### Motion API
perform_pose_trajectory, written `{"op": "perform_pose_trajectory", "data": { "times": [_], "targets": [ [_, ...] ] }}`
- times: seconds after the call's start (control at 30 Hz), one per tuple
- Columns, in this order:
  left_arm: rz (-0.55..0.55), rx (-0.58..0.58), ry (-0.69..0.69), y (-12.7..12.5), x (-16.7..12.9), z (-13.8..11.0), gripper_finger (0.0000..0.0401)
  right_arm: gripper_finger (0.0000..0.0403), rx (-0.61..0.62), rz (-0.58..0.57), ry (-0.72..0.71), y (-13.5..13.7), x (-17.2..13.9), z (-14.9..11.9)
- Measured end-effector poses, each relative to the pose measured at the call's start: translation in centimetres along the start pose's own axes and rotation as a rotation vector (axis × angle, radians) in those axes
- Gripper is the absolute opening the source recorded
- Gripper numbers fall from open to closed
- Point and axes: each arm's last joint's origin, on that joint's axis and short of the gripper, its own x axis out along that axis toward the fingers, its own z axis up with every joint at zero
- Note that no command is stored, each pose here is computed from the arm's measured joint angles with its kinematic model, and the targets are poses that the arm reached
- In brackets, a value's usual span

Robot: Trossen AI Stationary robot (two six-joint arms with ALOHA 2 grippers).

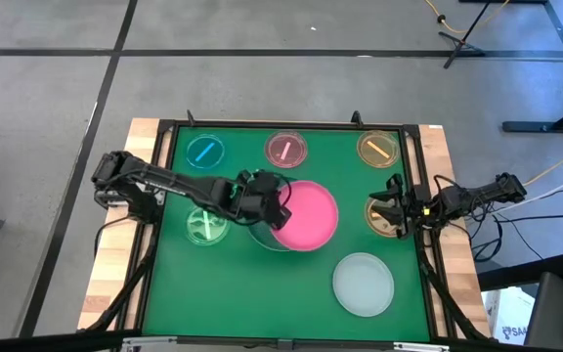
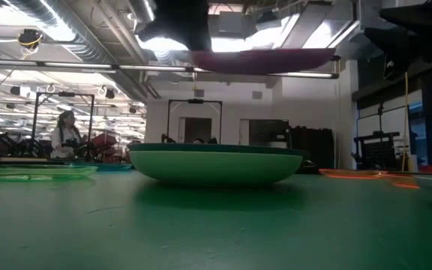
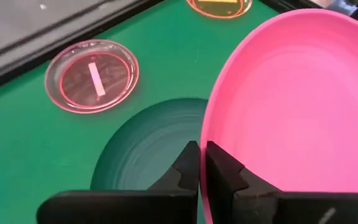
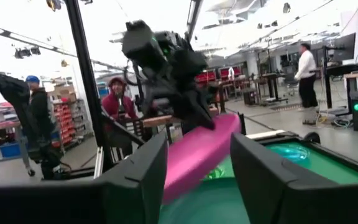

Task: Stack plastic plates
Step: Stack the pink plate on top of the dark green plate

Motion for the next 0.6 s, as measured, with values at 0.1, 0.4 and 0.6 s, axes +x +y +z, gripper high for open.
{"op": "perform_pose_trajectory", "data": {
  "times": [0.1,0.4,0.6],
  "targets": [
    [0.010,0.012,0.020,0.3,0.6,-0.5,0.0003,0.0177,-0.016,0.016,-0.010,0.1,0.0,0.1],
    [0.067,0.032,0.028,1.1,0.1,-0.6,0.0002,0.0177,0.013,0.063,-0.008,0.2,0.0,0.1],
    [0.124,0.044,0.004,2.0,1.2,-0.2,0.0002,0.0177,0.029,0.125,0.017,0.4,0.0,-0.1]
  ]
}}
